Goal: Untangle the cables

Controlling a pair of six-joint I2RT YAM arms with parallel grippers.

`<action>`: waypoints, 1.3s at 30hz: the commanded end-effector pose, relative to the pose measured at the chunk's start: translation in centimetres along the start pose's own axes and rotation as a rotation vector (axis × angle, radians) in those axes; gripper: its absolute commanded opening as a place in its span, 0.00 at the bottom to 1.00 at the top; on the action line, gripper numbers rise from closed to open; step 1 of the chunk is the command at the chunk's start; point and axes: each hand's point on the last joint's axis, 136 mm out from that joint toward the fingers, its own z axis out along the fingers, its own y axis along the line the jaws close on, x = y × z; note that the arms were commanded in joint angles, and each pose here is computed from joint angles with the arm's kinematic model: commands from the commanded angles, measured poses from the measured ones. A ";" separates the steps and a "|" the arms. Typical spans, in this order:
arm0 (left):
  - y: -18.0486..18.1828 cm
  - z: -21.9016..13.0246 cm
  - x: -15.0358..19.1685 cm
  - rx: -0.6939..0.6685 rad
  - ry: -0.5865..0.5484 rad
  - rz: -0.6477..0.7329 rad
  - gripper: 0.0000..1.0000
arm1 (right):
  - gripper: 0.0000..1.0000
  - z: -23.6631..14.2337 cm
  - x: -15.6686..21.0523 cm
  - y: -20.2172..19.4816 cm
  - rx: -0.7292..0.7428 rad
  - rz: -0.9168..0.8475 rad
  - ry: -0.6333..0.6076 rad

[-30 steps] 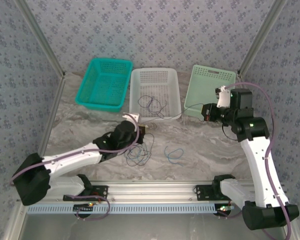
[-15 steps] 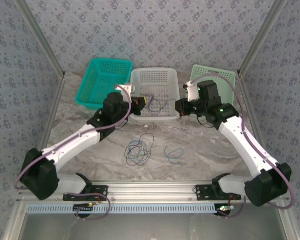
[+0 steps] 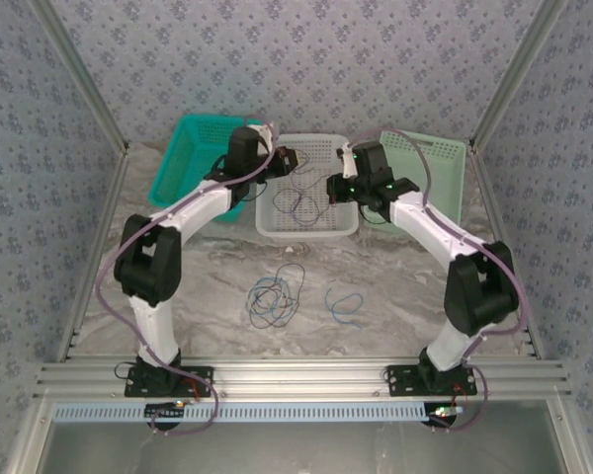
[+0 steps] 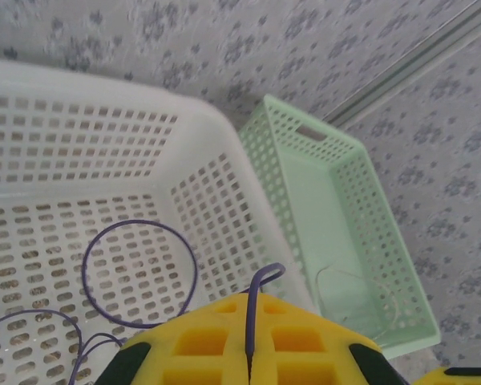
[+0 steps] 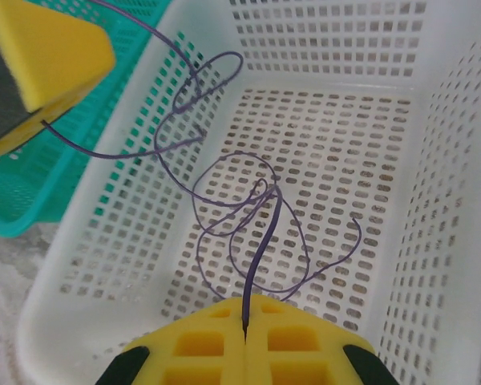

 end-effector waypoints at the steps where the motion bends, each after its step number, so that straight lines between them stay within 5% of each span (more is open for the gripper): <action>1: 0.6 0.9 1.5 -0.020 0.095 0.020 0.03 | 0.00 0.9 -0.3 -1.3 0.065 0.039 0.002; 6: 2.5 0.8 2.9 -0.099 0.112 0.060 0.22 | 0.03 2.0 1.1 -2.5 0.079 0.055 0.059; 12: 1.8 0.4 3.8 -0.124 0.146 0.145 0.55 | 0.38 1.8 0.8 -1.2 0.034 0.023 0.064; 15: 1.0 -0.4 3.9 -0.151 0.144 0.202 0.80 | 0.70 0.9 0.4 -0.7 0.039 0.005 0.054; 16: 0.5 -0.8 3.8 -0.157 0.135 0.226 0.95 | 0.73 0.3 0.1 -0.6 0.043 0.000 0.042; 17: 0.0 -1.2 3.7 -0.164 0.125 0.246 0.99 | 0.75 -0.1 0.0 -0.6 0.047 -0.002 0.033; 24: -3.3 -4.4 3.6 -0.183 0.053 0.376 0.99 | 0.84 -4.5 -1.1 0.7 0.026 -0.022 -0.060; 39: -4.4 -14.5 10.4 -0.119 -0.067 0.326 0.99 | 0.85 -11.2 3.9 0.8 0.013 -0.029 -0.096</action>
